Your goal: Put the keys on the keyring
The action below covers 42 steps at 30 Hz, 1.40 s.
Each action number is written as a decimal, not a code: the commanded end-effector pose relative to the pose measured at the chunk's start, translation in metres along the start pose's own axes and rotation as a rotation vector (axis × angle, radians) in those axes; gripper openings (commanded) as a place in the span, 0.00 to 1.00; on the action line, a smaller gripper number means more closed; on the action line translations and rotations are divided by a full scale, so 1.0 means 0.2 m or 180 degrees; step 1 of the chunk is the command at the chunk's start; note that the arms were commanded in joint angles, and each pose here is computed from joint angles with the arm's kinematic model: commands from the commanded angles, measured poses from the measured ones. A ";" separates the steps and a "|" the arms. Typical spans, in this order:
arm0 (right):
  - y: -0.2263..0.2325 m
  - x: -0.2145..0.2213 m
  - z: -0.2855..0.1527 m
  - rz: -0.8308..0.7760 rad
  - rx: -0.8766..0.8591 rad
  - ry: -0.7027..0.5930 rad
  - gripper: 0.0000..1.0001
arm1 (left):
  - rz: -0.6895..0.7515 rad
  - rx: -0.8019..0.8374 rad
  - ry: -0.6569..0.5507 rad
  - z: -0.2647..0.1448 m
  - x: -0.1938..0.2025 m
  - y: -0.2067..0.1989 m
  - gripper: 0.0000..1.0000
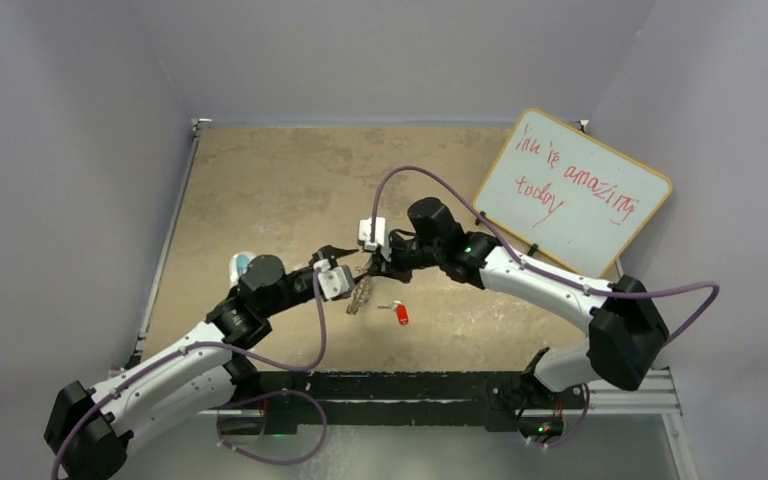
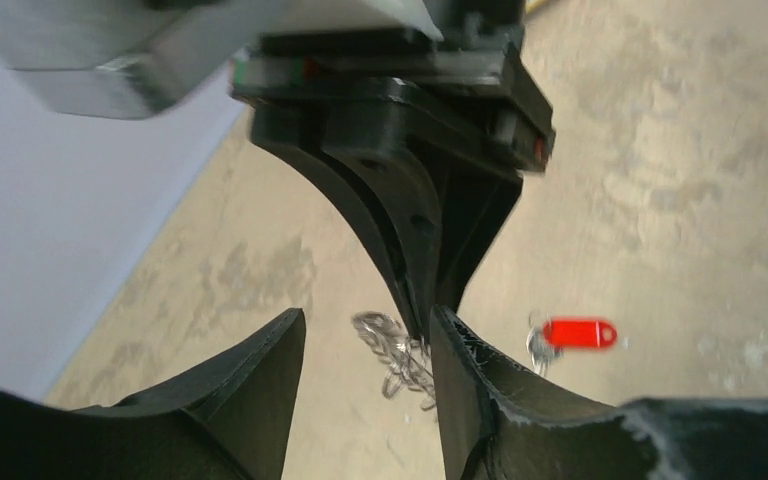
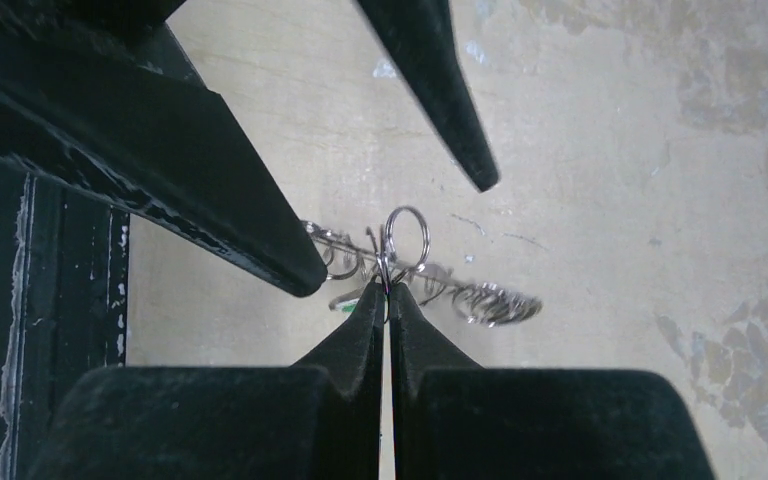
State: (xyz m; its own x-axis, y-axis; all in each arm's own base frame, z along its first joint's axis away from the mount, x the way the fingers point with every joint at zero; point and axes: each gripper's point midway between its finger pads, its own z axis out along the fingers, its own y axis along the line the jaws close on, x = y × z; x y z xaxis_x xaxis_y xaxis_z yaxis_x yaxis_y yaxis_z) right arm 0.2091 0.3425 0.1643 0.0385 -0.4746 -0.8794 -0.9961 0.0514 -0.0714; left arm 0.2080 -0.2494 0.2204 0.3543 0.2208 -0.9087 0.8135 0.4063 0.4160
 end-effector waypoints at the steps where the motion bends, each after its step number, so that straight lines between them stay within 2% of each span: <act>1: -0.02 0.05 -0.02 0.0124 0.0080 0.0419 0.00 | 0.0229 0.0178 0.0672 -0.07 0.16 -0.02 0.45; 4: -0.01 0.00 -0.01 0.0128 0.0041 0.0437 0.00 | 0.0282 0.0296 0.0847 -0.09 0.20 -0.04 0.44; 8: 0.01 -0.04 0.00 0.0135 -0.0027 0.0414 0.00 | 0.0312 0.0306 0.0819 -0.09 0.19 -0.04 0.43; 21: 0.03 -0.08 0.03 0.0123 -0.0088 0.0411 0.00 | 0.0234 0.0462 0.0450 0.01 0.08 -0.07 0.19; 24: 0.02 -0.08 0.04 0.0126 -0.0098 0.0413 0.00 | 0.0236 0.0526 0.0403 0.01 0.07 -0.08 0.19; 28: 0.02 -0.08 0.05 0.0145 -0.0115 0.0428 0.00 | 0.0245 0.0548 0.0358 0.01 0.05 -0.08 0.24; 35: 0.01 -0.09 0.05 0.0127 -0.0105 0.0425 0.00 | 0.0292 0.0659 0.0496 0.01 0.10 -0.11 0.09; 37: 0.01 -0.09 0.05 0.0125 -0.0106 0.0427 0.00 | 0.0292 0.0729 0.0645 0.00 0.15 -0.12 0.08; 42: 0.01 -0.09 0.05 0.0113 -0.0114 0.0427 0.00 | 0.0385 0.0722 0.0781 -0.01 0.17 -0.10 0.20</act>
State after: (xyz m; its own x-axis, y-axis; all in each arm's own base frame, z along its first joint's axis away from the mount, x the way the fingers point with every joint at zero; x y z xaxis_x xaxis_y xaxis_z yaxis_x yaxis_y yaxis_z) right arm 0.2035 0.3515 0.1511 -0.0412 -0.6235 -0.7808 -0.9986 0.0521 0.0111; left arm 0.2007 -0.2487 0.1708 0.3181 0.4548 -0.8319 0.8794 0.1864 0.4382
